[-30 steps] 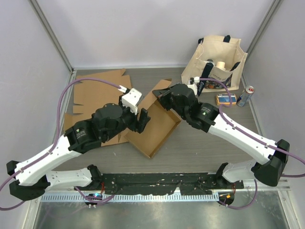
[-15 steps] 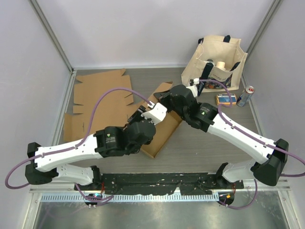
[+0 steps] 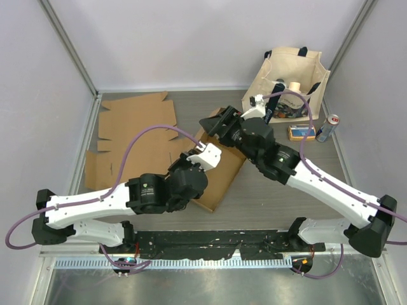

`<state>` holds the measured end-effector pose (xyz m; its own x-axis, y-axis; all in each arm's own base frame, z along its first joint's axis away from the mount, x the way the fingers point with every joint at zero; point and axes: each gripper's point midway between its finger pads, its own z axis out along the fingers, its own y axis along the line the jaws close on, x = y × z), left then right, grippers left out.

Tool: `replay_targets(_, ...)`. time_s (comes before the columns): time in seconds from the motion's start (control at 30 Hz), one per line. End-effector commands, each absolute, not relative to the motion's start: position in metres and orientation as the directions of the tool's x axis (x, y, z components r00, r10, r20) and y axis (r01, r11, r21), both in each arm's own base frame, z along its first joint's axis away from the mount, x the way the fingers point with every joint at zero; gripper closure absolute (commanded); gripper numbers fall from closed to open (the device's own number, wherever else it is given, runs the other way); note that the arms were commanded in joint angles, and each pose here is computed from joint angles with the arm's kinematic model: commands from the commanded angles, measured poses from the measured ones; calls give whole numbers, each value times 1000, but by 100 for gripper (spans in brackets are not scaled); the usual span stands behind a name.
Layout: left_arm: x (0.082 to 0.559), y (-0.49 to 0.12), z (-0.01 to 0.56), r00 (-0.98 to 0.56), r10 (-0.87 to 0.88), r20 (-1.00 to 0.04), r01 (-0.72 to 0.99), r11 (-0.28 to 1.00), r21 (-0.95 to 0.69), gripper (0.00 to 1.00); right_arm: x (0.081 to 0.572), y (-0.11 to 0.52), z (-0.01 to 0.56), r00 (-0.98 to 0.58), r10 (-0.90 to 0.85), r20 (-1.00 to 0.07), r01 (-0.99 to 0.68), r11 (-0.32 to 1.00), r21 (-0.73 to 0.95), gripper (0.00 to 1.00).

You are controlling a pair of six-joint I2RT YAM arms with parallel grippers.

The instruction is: Fold the paper box

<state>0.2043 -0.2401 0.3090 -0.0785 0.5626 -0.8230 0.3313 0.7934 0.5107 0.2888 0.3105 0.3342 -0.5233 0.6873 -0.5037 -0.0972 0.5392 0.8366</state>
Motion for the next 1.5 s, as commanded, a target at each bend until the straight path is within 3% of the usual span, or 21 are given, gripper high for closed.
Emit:
replay_targets(0.0,198,-223,315,-117,449,-886,312,863,396,100,270,273,420,-205,475,-856,-511,694,507,23)
replay_targets(0.13,190,-202,315,-163,399,-903,325,885,333,100,288,216,411,-93,357,-929,-356,860,366,18)
replay_targets(0.23,182,-191,319,-190,329,-925,355,901,247,100,320,185,380,-110,283,-953,-225,927,301,17)
replay_targets(0.4,174,-173,328,-204,244,-948,378,913,154,100,382,176,294,-312,144,-939,-142,970,196,16)
replay_targets(0.6,165,-158,335,-229,176,-957,398,915,73,100,449,210,192,-526,-43,-849,-208,975,80,11)
replay_targets(0.8,154,-156,334,-247,141,-959,470,883,9,100,502,218,137,-592,-154,-791,-176,983,-59,11)
replay_targets(1.13,148,-181,322,-266,176,-948,537,843,6,100,537,196,86,-651,-224,-725,-216,971,-106,7)
replay_targets(1.47,154,-201,323,-272,144,-952,514,857,-18,100,527,187,48,-704,-254,-664,-251,963,-102,4)
